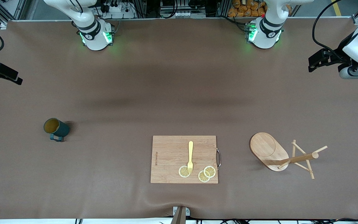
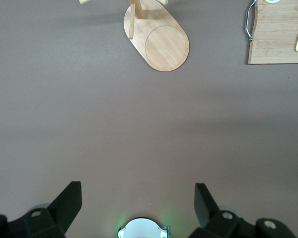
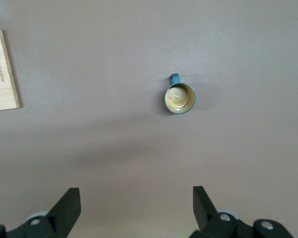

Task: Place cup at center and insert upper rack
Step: 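Move the right gripper toward the teal mug lying on the table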

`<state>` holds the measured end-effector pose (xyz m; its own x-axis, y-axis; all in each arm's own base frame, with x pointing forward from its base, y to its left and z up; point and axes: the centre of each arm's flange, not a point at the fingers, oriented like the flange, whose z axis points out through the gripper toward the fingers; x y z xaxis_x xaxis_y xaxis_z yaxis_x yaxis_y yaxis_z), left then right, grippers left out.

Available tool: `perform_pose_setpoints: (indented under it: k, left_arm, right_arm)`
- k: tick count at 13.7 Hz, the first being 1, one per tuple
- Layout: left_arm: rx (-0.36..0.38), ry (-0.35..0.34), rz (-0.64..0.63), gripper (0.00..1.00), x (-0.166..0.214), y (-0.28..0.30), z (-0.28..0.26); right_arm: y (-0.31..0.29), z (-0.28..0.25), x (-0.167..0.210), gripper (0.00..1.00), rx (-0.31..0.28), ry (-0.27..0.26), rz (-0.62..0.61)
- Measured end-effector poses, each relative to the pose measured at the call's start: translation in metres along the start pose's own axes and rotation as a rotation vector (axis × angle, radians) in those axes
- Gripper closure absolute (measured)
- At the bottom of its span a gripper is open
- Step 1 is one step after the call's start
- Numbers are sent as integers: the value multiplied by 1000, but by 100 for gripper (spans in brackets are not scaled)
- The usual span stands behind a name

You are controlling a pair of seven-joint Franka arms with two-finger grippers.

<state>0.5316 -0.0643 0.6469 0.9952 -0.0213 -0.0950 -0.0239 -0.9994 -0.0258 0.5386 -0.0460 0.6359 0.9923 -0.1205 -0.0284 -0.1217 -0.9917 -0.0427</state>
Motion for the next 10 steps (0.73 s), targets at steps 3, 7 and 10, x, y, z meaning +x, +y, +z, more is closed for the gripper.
perform_pose_setpoints:
  k: [3,7,10]
  left_arm:
    - [4,0,0,0,0,0,0]
    - [6,1,6,0,0,3,0]
    - [6,1,6,0,0,3,0]
  right_arm:
    - [-1,-2,-1,0,0,4,-3]
    - [-1,-1,-1,0,0,1,-3]
    - [-1,5,1,0,-1,-16,-1]
